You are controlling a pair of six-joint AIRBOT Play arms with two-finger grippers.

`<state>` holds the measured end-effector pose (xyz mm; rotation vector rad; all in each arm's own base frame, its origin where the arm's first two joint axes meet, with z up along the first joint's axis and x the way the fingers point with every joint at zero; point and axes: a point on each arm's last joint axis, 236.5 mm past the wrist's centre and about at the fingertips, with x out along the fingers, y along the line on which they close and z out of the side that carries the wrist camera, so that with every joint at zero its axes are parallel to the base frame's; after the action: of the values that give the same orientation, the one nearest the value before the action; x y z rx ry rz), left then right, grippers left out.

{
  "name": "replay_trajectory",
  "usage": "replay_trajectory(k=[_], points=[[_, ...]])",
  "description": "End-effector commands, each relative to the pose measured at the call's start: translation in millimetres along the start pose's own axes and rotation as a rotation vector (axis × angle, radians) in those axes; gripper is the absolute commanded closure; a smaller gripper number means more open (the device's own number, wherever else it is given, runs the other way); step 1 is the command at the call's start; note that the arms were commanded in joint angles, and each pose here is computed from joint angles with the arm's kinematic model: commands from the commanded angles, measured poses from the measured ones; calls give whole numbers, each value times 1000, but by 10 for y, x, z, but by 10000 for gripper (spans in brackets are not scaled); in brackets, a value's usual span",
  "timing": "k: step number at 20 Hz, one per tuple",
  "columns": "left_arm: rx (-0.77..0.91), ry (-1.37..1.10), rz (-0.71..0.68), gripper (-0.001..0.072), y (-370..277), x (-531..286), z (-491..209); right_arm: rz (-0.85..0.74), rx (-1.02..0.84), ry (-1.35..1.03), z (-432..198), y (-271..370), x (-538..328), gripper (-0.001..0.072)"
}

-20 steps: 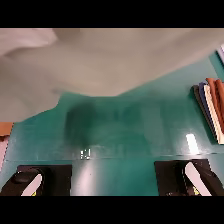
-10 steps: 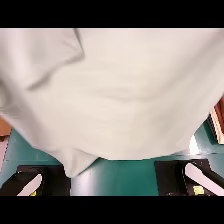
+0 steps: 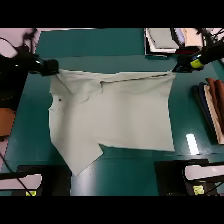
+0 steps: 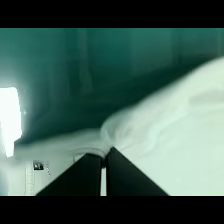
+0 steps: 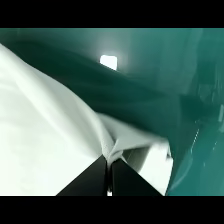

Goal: Fold the shirts.

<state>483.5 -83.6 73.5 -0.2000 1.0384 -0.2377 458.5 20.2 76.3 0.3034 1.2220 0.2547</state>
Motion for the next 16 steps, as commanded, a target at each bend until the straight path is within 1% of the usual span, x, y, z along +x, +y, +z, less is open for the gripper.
replay_trajectory(k=[1, 4, 6, 8, 10, 16], points=[[19, 64, -8, 683, 161, 573, -118, -15, 27, 44, 121, -228, 457, 694], [13, 69, 1, 683, 326, 439, -50, -26, -15, 4, 301, -254, 266, 694], [0, 114, 10, 683, 518, 299, -119, -27, -64, 23, 239, -209, 155, 694], [-23, 192, 9, 683, 657, 219, -306, -63, -77, 75, 88, -267, 85, 694], [-13, 262, -2, 683, 692, 181, -481, -90, -75, 107, -75, -312, 99, 694], [-31, 389, -17, 683, 678, 327, -926, -77, -9, 209, -731, -378, 364, 693]])
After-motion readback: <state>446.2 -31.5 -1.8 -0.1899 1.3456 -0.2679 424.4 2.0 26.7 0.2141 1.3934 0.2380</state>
